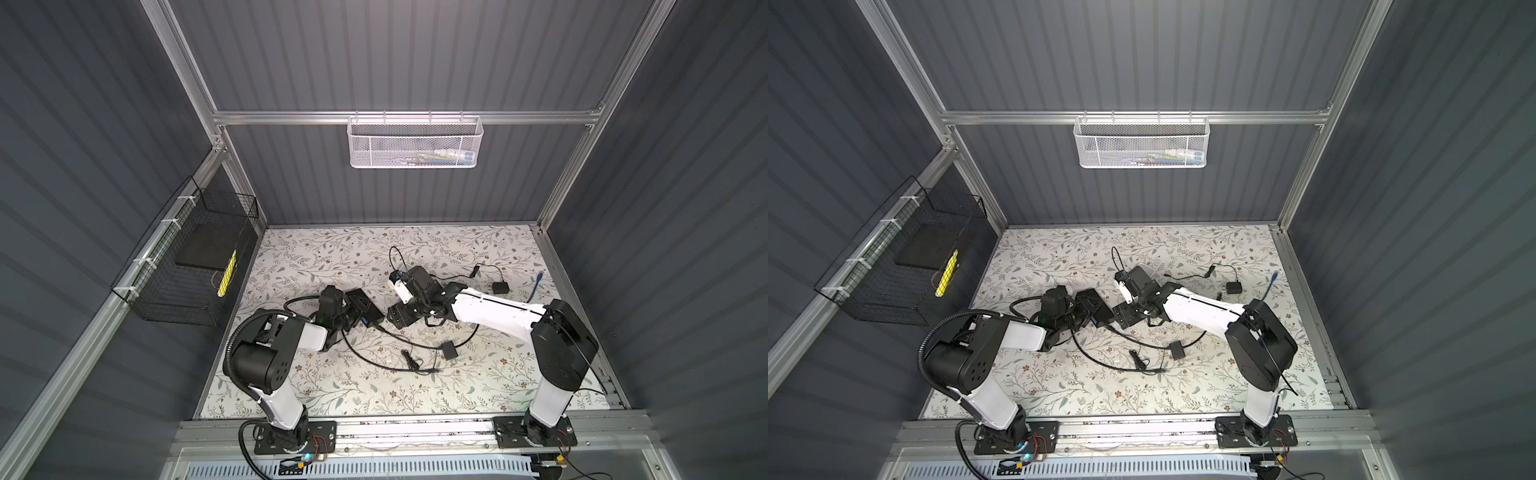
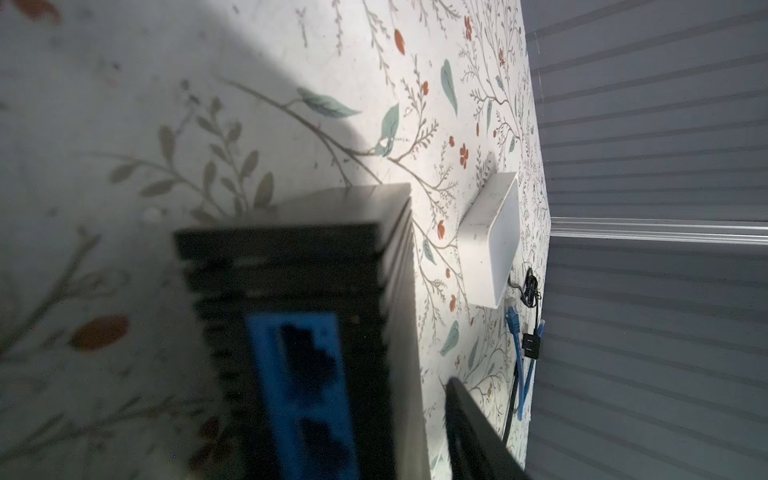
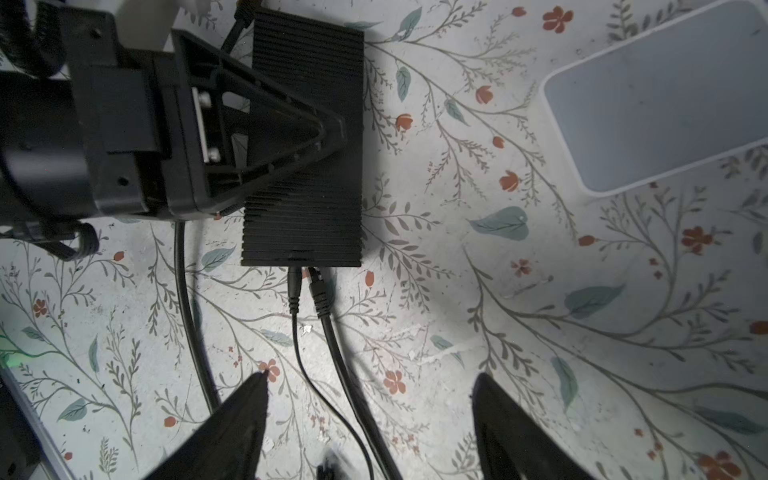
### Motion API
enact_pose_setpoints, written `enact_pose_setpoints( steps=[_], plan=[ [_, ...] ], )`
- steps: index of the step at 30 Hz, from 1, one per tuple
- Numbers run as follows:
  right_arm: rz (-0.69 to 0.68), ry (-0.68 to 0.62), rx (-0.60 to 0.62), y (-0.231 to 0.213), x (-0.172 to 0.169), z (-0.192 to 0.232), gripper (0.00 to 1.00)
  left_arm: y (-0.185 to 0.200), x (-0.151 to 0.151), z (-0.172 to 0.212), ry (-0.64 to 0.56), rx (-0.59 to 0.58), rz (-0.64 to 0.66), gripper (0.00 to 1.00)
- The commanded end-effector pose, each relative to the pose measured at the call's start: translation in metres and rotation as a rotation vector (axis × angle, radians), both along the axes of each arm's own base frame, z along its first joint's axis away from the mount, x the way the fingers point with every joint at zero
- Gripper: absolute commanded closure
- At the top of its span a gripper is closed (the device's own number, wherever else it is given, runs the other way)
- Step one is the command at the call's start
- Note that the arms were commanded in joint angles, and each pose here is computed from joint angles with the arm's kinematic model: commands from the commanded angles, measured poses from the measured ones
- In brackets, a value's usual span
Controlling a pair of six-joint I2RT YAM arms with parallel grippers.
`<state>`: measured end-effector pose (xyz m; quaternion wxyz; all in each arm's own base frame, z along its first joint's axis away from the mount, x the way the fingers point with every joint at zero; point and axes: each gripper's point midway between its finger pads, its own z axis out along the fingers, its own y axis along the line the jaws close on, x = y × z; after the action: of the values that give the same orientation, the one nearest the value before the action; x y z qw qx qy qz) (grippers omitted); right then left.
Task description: Insert the plug into the switch port
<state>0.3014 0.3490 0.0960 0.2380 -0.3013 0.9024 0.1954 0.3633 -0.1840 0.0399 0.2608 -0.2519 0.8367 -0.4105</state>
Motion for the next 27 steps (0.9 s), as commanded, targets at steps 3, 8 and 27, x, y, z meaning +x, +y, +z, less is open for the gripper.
enact_pose_setpoints(
  steps=[3,8,27],
  plan=[
    [0.049,0.016,0.027,0.008,-0.003,0.006,0.2,0.007,-0.015,-0.026,0.099,0.07,-0.023,0.48],
    [0.063,0.027,0.039,0.013,-0.003,0.005,0.17,0.014,-0.014,-0.01,0.106,0.149,-0.027,0.38],
    [0.088,0.023,-0.05,0.028,0.02,-0.011,0.14,0.078,-0.033,0.067,0.092,0.426,0.041,0.0]
  ],
)
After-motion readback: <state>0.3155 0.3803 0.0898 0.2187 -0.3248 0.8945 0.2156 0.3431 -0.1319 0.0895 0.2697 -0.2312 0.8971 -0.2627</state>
